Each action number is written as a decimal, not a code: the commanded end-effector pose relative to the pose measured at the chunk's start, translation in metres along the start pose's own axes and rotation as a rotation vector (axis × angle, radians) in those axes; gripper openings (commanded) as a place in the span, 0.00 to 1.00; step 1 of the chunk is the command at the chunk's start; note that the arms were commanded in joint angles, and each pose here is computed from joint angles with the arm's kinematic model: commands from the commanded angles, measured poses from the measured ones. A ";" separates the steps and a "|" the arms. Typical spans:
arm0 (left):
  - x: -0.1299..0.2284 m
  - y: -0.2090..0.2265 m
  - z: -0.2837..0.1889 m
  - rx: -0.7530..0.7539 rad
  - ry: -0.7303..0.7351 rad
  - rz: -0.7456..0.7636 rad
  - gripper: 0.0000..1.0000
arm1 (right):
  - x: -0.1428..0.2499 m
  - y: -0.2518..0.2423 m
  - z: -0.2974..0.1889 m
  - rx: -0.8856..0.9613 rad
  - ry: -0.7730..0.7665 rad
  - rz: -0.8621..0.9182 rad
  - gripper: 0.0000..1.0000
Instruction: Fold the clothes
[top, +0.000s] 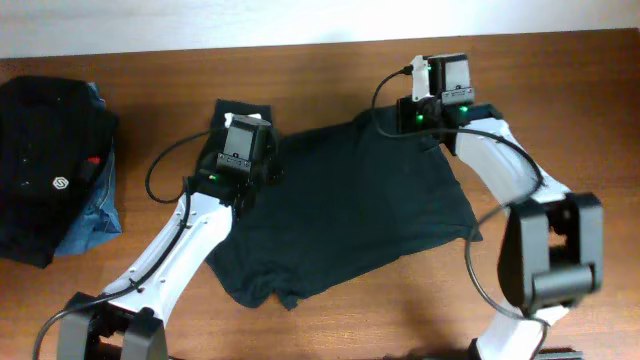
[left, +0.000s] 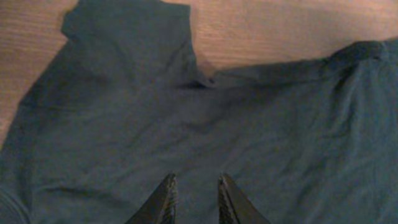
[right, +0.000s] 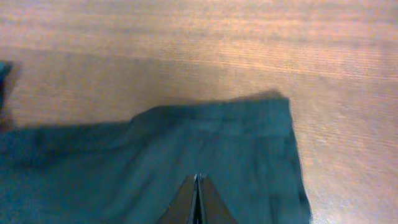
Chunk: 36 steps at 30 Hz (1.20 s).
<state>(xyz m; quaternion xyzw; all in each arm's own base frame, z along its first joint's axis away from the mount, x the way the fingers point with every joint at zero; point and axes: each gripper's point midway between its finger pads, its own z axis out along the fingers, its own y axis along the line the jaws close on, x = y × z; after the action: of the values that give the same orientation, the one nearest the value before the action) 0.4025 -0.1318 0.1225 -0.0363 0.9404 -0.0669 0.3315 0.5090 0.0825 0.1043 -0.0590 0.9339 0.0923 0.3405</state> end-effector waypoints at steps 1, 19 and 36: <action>-0.008 0.003 -0.006 -0.019 -0.029 0.007 0.22 | 0.015 0.000 0.035 -0.023 0.029 -0.009 0.04; -0.004 0.009 -0.006 -0.050 -0.014 0.011 0.23 | 0.054 -0.016 0.106 -0.001 0.054 -0.106 0.04; 0.003 0.011 -0.006 -0.061 0.014 0.016 0.24 | 0.084 -0.131 0.120 0.172 0.073 0.042 0.08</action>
<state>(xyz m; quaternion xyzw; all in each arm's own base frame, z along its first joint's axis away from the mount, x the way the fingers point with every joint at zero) 0.3933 -0.1215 0.1144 -0.0401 0.9486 -0.0391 0.3115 0.5700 0.0158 0.0017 -0.0490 0.9246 0.0490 0.3745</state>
